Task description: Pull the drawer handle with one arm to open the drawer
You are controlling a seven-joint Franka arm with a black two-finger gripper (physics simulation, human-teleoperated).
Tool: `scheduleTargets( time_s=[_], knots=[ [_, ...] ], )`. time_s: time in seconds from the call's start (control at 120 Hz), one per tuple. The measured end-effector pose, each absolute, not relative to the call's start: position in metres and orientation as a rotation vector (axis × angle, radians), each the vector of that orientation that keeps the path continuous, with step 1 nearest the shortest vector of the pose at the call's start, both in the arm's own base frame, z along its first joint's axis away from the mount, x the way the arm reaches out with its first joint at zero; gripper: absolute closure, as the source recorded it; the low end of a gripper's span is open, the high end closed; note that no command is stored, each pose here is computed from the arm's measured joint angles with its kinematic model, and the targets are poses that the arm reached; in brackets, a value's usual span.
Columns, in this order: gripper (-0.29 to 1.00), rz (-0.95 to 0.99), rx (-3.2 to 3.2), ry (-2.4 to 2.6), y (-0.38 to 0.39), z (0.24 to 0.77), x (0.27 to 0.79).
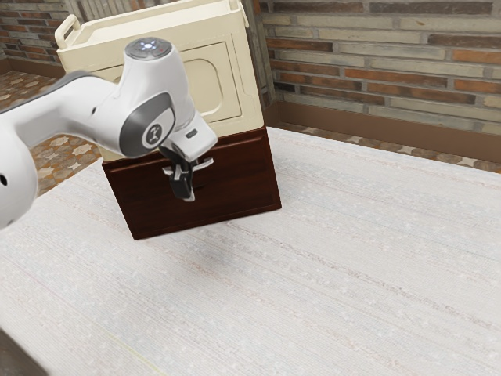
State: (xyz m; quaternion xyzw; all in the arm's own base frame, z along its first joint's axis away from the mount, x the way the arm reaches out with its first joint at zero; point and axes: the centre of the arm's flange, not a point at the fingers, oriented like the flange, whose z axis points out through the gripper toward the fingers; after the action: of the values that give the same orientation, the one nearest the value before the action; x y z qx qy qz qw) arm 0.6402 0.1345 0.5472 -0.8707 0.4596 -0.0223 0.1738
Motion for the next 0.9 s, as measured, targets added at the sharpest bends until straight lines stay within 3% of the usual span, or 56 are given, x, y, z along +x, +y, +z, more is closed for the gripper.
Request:
scheduleTargets(
  time_s=[0.733, 0.825, 0.9],
  knots=[
    [0.23, -0.080, -2.562, 1.223, 0.105, 0.550, 0.613],
    [0.19, -0.076, -2.574, 1.214, 0.100, 0.549, 0.609],
    [0.24, -0.080, -2.581, 1.205, 0.096, 0.552, 0.605]
  ],
)
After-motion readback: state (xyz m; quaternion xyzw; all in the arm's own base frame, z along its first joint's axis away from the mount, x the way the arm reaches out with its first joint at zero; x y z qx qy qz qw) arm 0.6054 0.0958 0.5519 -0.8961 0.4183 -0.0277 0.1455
